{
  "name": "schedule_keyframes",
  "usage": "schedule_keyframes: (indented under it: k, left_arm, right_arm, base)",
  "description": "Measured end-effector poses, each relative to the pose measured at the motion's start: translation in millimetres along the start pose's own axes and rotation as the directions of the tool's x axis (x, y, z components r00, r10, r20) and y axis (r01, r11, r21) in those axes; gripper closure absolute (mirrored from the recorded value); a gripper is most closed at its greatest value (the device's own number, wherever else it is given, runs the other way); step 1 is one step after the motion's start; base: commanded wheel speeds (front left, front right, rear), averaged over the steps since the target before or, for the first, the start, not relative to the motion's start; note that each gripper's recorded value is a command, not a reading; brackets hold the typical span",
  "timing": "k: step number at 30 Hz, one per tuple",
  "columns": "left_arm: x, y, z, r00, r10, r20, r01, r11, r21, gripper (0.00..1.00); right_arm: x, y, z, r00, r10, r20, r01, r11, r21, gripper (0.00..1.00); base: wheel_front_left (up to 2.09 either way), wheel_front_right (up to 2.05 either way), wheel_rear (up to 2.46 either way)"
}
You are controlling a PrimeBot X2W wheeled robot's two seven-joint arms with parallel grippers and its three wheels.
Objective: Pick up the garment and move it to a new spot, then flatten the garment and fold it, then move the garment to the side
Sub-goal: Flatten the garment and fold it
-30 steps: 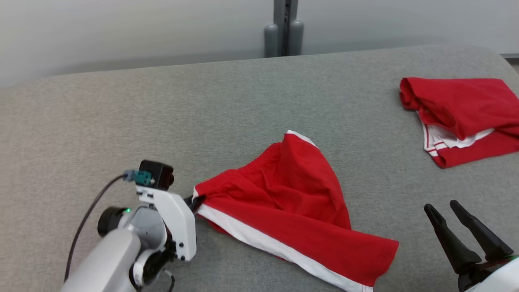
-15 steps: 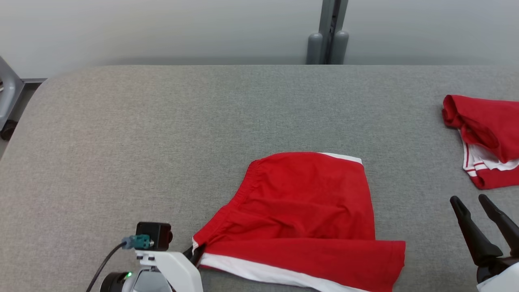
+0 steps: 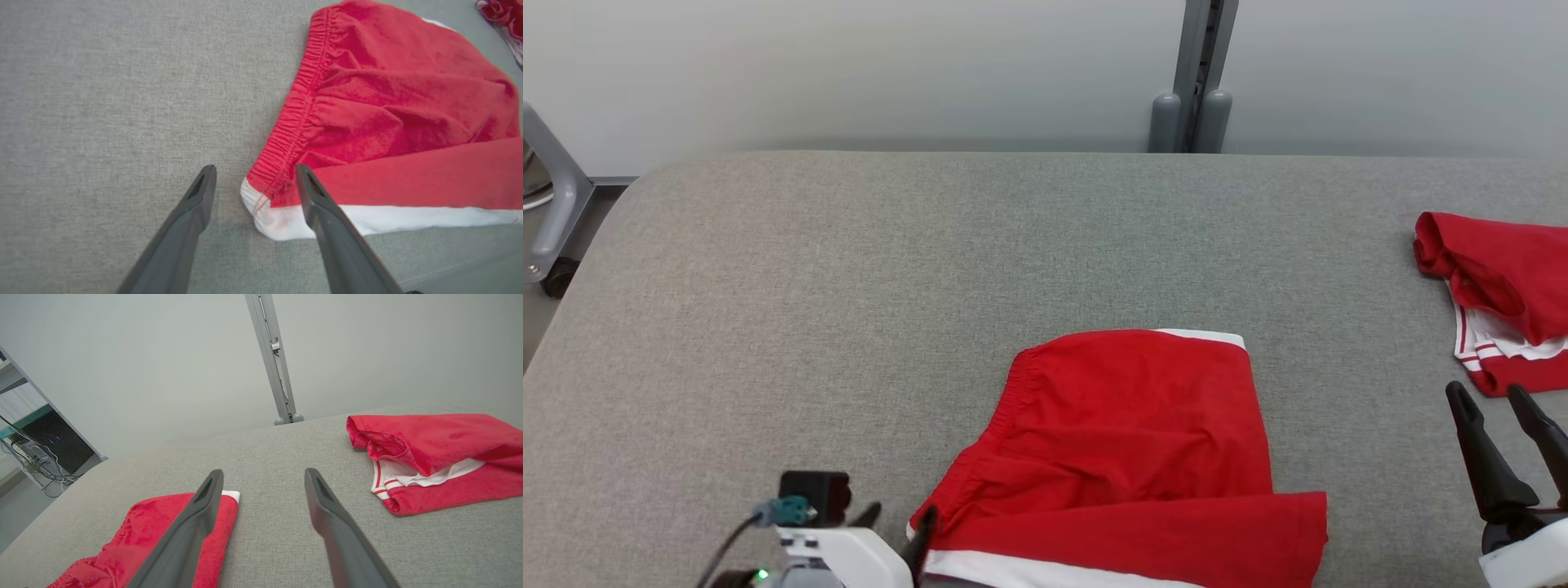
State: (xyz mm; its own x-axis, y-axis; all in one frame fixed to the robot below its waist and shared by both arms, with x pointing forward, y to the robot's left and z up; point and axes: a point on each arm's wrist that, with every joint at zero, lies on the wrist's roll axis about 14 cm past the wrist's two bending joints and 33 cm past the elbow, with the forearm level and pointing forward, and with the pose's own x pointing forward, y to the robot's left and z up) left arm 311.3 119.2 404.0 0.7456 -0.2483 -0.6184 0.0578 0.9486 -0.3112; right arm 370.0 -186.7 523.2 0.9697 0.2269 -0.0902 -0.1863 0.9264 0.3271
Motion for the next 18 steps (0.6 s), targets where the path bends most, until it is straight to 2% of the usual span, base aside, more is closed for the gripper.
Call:
schedule_keyframes:
  k: [4, 8, 12, 18]
  left_arm:
    - [-3, 11, 40, 0.99, 0.026, 0.14, -0.031, 0.999, 0.035, 0.0]
    - [-10, 10, 85, 0.949, 0.002, 0.316, -0.026, 0.997, 0.073, 0.0]
    - [-26, 10, 129, 0.863, -0.007, 0.506, -0.044, 0.995, 0.089, 0.0]
    - [-53, -3, 163, 0.724, -0.071, 0.686, -0.034, 0.99, 0.138, 0.0]
  right_arm:
    - [0, 2, 8, 0.999, -0.006, 0.045, 0.006, 1.0, -0.004, 0.0]
    - [-1, 5, 18, 0.995, -0.007, 0.1, 0.009, 1.0, -0.021, 0.0]
    - [-4, 15, 37, 0.983, 0.019, 0.183, -0.012, 0.999, -0.039, 0.0]
    - [-17, 26, 59, 0.959, 0.043, 0.279, -0.023, 0.997, -0.073, 0.0]
  base:
    - [0.0, 0.0, 0.0]
    - [0.0, 0.0, 0.0]
    - [0.0, 0.0, 0.0]
    - [0.0, 0.0, 0.0]
